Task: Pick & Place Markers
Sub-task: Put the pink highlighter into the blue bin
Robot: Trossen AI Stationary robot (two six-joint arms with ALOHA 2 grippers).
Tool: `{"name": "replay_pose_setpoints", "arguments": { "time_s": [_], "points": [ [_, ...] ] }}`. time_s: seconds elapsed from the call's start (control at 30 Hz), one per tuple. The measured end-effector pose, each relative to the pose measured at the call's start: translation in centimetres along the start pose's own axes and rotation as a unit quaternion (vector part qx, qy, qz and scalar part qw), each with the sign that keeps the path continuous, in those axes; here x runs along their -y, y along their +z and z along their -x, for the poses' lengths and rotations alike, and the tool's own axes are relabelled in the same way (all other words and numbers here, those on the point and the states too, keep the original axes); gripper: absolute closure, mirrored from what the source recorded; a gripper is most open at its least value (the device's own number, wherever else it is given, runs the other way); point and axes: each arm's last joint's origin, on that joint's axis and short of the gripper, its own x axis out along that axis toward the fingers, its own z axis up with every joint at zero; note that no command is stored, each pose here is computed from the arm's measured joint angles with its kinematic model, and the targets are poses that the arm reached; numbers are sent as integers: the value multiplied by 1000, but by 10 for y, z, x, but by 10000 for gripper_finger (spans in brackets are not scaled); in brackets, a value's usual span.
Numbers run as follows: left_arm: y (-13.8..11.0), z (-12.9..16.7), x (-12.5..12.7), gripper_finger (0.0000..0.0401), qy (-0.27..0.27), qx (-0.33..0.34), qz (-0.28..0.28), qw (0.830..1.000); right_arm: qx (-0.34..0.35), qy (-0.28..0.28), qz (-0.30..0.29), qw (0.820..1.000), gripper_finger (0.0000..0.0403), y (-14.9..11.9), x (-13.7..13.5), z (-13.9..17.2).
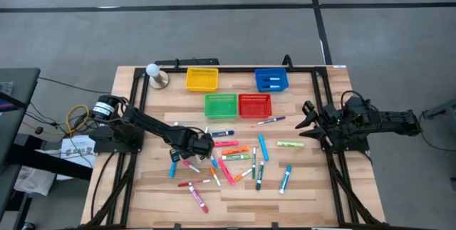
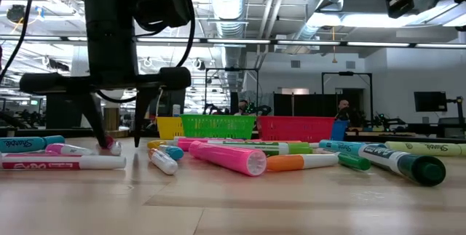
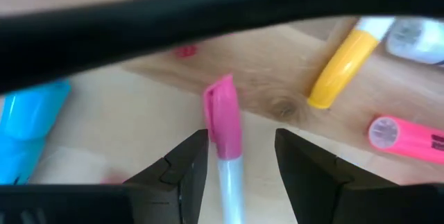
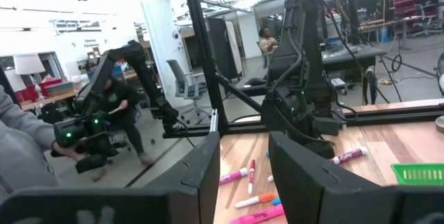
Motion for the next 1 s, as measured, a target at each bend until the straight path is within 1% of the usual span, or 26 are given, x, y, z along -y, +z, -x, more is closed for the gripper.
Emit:
{"name": "replay_pose_setpoints", "arguments": {
  "time_s": [0.13,0.4,0.5,0.63,0.93,1.0],
  "points": [
    [0,0,0,234,-5,8,-15,1000,0,0,0,1000,290,0,0,0],
    [1,0,0,234,-2,10,-17,1000,-5,-1,-2,1000,290,-1,0,0],
    [1,0,-1,241,3,13,-18,1000,-5,-1,-2,1000,290,-1,0,0],
    [2,0,-2,266,4,13,-18,1000,-5,-1,-2,1000,290,-1,0,0],
    [2,0,-2,345,3,22,-20,1000,-6,-1,-2,1000,290,-1,0,0],
    [2,0,-2,359,1,24,-30,999,-7,-1,-7,1000,290,-1,0,0]
  ]
}}
